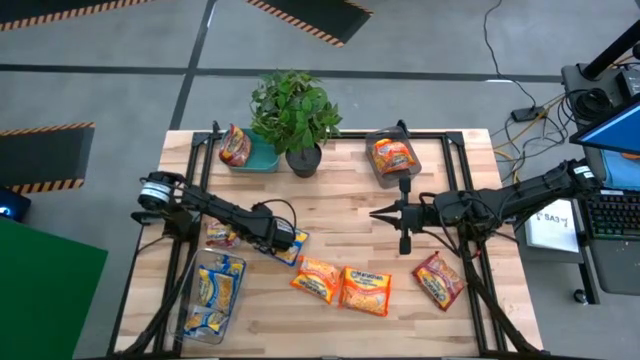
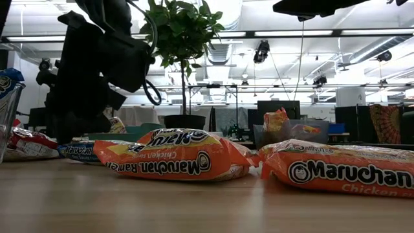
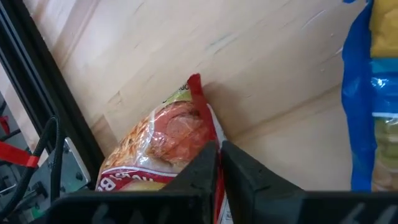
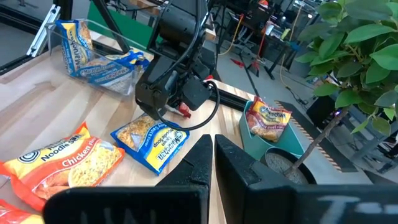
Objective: Sort Maruchan noodles
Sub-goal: Put the red noodle pack into the green bin
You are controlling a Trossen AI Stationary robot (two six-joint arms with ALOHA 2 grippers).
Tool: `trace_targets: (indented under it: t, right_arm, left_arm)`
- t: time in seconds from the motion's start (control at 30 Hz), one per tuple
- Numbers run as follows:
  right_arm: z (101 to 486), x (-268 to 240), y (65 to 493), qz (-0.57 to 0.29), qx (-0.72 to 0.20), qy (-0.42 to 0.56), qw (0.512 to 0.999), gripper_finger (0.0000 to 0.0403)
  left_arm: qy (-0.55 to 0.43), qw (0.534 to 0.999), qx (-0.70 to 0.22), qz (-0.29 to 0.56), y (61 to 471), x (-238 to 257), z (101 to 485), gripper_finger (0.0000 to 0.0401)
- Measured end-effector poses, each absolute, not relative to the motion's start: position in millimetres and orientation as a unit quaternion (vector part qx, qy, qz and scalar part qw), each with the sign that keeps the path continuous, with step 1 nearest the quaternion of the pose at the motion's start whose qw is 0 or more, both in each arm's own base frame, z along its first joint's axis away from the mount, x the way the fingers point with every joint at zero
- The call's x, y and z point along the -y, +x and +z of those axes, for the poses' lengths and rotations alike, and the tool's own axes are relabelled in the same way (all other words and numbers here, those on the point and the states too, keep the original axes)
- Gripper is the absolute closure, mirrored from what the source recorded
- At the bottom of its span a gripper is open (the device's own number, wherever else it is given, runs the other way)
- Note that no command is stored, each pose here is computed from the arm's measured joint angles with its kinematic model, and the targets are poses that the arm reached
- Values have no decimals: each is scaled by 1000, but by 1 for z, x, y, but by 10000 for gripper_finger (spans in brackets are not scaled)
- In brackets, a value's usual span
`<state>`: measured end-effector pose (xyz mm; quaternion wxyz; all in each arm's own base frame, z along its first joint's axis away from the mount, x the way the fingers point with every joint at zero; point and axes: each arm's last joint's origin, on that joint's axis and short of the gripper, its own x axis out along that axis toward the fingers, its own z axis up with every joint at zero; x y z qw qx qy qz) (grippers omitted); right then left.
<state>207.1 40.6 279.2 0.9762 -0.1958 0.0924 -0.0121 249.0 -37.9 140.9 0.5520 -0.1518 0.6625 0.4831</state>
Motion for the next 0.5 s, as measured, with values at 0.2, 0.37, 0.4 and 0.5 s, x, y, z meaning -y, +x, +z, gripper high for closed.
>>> trace_targets:
  t: [0.2, 0.37, 0.4, 0.5]
  right_arm:
    - [279, -41, 207, -12, -93, -196, 976, 394]
    - [279, -41, 207, -12, -93, -196, 976, 394]
    - [279, -41, 207, -12, -93, -196, 976, 394]
    - [279, -41, 207, -12, -93, -196, 976, 394]
  left_arm:
    - [-155, 584, -654, 455, 256, 39, 139, 400]
    - [-139, 613, -638, 444, 267, 39, 150, 401]
    - [-130, 624, -629, 446, 270, 39, 153, 401]
    - [-109, 651, -604, 447, 281, 36, 164, 401]
